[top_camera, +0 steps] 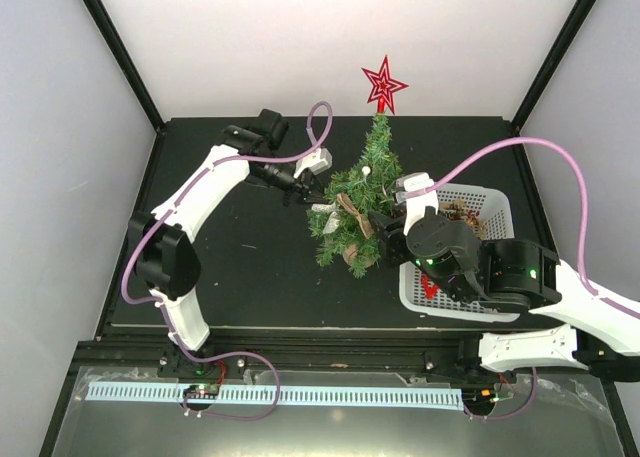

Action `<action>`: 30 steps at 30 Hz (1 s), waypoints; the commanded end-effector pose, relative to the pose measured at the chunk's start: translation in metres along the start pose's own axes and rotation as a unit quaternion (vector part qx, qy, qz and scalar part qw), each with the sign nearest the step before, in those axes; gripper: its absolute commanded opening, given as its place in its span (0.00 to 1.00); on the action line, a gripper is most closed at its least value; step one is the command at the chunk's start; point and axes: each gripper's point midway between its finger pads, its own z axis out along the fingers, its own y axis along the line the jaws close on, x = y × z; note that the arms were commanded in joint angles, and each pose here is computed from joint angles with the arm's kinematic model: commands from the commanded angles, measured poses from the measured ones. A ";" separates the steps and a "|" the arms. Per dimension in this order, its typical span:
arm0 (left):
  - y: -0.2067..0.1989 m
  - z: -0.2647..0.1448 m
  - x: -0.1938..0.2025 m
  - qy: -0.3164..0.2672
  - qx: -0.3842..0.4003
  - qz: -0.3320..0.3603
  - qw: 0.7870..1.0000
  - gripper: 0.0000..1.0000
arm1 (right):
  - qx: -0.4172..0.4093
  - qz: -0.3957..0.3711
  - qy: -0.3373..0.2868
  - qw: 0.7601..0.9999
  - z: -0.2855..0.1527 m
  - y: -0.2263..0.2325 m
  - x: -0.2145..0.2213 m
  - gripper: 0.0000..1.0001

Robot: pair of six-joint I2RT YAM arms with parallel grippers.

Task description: Decorate the small christmas tree

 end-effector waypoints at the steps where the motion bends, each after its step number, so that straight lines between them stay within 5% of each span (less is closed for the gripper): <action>1: 0.009 -0.002 -0.008 -0.001 -0.037 0.019 0.999 0.03 | -0.003 0.016 -0.010 1.000 -0.003 -0.001 -0.004 0.45; 16: -0.003 -0.003 -0.012 -0.007 -0.052 0.038 0.998 0.21 | -0.007 0.016 -0.011 1.000 -0.002 0.001 -0.004 0.46; 30: -0.002 -0.018 -0.006 0.010 -0.102 0.048 0.994 0.65 | -0.004 0.029 -0.017 0.999 -0.008 -0.008 -0.001 0.46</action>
